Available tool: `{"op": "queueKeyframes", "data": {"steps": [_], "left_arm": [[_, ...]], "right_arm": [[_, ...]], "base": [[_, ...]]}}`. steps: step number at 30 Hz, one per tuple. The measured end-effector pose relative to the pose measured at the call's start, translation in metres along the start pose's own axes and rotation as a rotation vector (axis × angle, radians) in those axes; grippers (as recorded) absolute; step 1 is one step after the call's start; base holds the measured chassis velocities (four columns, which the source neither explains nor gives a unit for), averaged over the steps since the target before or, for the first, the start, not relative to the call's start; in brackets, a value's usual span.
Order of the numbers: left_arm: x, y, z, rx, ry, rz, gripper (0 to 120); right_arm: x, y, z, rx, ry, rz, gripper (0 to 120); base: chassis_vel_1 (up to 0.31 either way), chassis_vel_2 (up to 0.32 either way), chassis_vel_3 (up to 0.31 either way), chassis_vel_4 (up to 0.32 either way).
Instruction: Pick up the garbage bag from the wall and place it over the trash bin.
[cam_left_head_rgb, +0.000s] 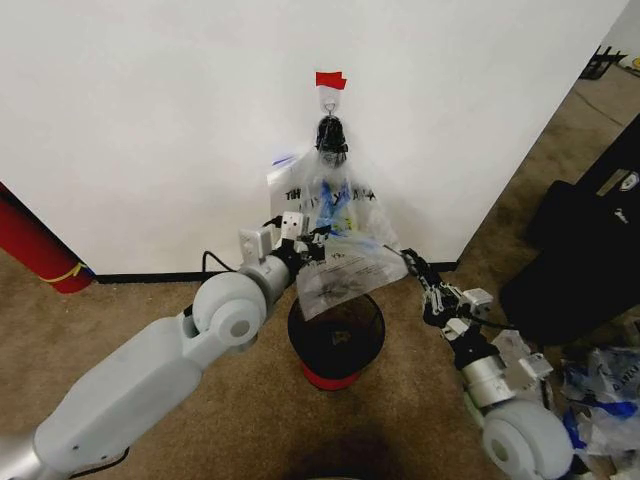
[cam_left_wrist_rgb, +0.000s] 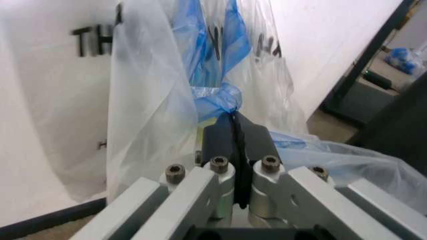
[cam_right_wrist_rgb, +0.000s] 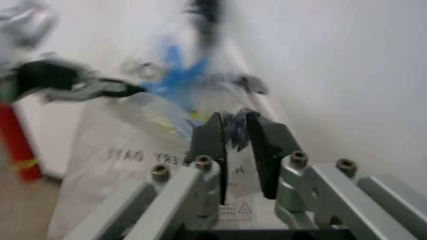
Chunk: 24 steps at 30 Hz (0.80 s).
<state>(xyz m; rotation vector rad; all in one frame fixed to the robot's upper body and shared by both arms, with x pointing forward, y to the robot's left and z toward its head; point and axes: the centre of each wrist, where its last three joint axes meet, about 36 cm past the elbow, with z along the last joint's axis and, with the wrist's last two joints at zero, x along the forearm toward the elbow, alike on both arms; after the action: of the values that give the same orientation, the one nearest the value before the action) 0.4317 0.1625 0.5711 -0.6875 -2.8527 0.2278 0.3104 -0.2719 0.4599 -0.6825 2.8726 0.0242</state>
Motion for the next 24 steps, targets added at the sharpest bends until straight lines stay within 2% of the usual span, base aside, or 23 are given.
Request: {"op": "queueKeyframes", "data": {"steps": [4, 6, 8, 10, 13, 15, 19, 21, 24], "left_arm": [[0.004, 0.001, 0.005, -0.005, -0.007, -0.004, 0], [0.005, 0.001, 0.007, -0.010, -0.009, -0.005, 0], [0.008, 0.002, 0.009, -0.012, -0.011, -0.003, 0], [0.010, 0.001, 0.011, -0.010, -0.012, 0.000, 0], [0.010, 0.001, 0.011, -0.010, -0.012, 0.001, 0], [0.012, 0.000, 0.014, -0.011, -0.010, 0.004, 0], [0.003, -0.007, 0.018, -0.019, -0.003, 0.030, 0], [-0.002, -0.011, 0.019, -0.024, 0.001, 0.044, 0], [-0.015, -0.023, 0.024, -0.030, 0.013, 0.084, 0]], "right_arm": [[0.007, -0.020, -0.018, 0.118, -0.006, -0.218, 32], [0.004, -0.029, -0.023, 0.158, -0.008, -0.261, 35], [-0.006, -0.034, -0.031, 0.156, -0.010, -0.231, 43], [-0.020, -0.035, -0.041, 0.105, 0.004, -0.141, 53], [-0.024, -0.036, -0.044, 0.095, 0.011, -0.121, 53], [-0.039, -0.047, -0.048, 0.085, 0.046, -0.077, 70], [-0.067, -0.071, -0.048, 0.114, 0.090, -0.082, 86], [-0.070, -0.076, -0.047, 0.123, 0.099, -0.088, 88], [-0.076, -0.087, -0.034, 0.170, 0.130, -0.122, 98]], "base": [[0.000, 0.000, 0.000, 0.000], [0.000, 0.000, 0.000, 0.000], [0.000, 0.000, 0.000, 0.000], [0.000, 0.000, 0.000, 0.000], [0.000, 0.000, 0.000, 0.000], [0.000, 0.000, 0.000, 0.000], [0.000, 0.000, 0.000, 0.000], [0.000, 0.000, 0.000, 0.000], [0.000, 0.000, 0.000, 0.000]]}}
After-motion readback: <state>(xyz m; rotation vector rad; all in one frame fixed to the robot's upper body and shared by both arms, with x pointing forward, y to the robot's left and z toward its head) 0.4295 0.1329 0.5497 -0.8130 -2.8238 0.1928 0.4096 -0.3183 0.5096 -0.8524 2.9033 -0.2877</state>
